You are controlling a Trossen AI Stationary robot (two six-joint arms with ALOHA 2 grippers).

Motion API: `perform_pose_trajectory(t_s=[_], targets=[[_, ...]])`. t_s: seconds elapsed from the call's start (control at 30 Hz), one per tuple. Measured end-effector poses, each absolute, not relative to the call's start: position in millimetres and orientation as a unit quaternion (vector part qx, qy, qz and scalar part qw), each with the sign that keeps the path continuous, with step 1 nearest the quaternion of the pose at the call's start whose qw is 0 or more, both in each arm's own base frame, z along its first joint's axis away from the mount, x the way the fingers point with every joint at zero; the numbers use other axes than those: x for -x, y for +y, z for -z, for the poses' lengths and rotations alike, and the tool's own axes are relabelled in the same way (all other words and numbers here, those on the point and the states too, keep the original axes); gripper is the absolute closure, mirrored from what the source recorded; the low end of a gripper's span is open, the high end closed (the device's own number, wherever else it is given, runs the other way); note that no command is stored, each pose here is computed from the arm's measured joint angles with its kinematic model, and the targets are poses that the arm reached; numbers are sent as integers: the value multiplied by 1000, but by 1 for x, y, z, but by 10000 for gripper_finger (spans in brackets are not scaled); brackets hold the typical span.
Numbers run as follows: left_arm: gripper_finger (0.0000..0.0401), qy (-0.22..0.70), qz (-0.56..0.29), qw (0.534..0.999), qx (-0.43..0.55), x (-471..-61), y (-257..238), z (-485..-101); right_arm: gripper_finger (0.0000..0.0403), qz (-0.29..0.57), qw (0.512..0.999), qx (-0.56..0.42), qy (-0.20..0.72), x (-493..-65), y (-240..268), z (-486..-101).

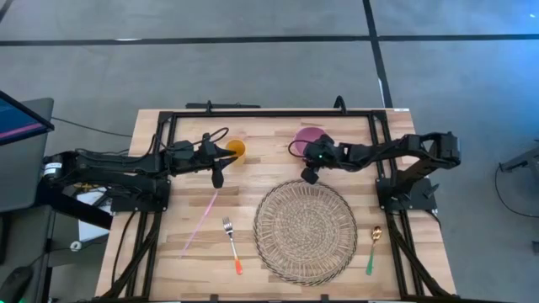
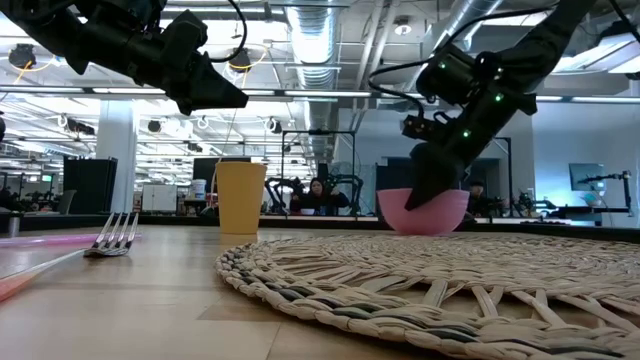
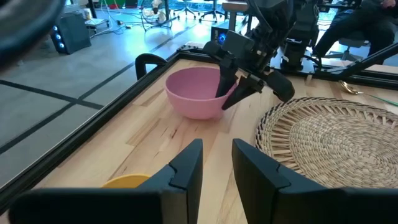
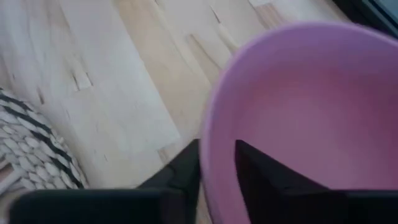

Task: Pick & Place Utensil
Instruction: Put the pink bowl on the brown table mat

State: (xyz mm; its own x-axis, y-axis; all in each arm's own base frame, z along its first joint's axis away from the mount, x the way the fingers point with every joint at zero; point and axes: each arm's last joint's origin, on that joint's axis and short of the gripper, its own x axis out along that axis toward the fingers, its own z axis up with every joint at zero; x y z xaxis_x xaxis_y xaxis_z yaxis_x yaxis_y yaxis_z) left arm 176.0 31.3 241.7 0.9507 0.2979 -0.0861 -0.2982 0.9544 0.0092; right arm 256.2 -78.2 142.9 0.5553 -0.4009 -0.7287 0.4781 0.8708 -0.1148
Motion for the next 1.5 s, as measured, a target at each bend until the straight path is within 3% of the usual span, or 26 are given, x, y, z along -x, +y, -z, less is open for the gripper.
perform_pose_trajectory(t_s=[0.13, 0.2, 0.37, 0.53, 1.0, 1.5], targets=[[313, 43, -151, 988, 2, -176, 31, -242, 384, 247, 880, -47, 402, -253, -77, -147], [313, 43, -151, 988, 2, -176, 31, -242, 394, 240, 883, -35, 402, -253, -75, -150], [313, 43, -151, 988, 2, -176, 31, -242, 381, 224, 896, -27, 382, -253, -66, -161], [313, 43, -151, 988, 2, -176, 31, -242, 398, 192, 918, -9, 347, -255, -47, -185], [313, 26, -151, 988, 2, -176, 31, -245, 398, 5, 955, 99, 280, -274, 49, -236], [313, -19, -165, 986, 2, -176, 32, -254, 400, -89, 955, -10, 283, -252, 136, -235]])
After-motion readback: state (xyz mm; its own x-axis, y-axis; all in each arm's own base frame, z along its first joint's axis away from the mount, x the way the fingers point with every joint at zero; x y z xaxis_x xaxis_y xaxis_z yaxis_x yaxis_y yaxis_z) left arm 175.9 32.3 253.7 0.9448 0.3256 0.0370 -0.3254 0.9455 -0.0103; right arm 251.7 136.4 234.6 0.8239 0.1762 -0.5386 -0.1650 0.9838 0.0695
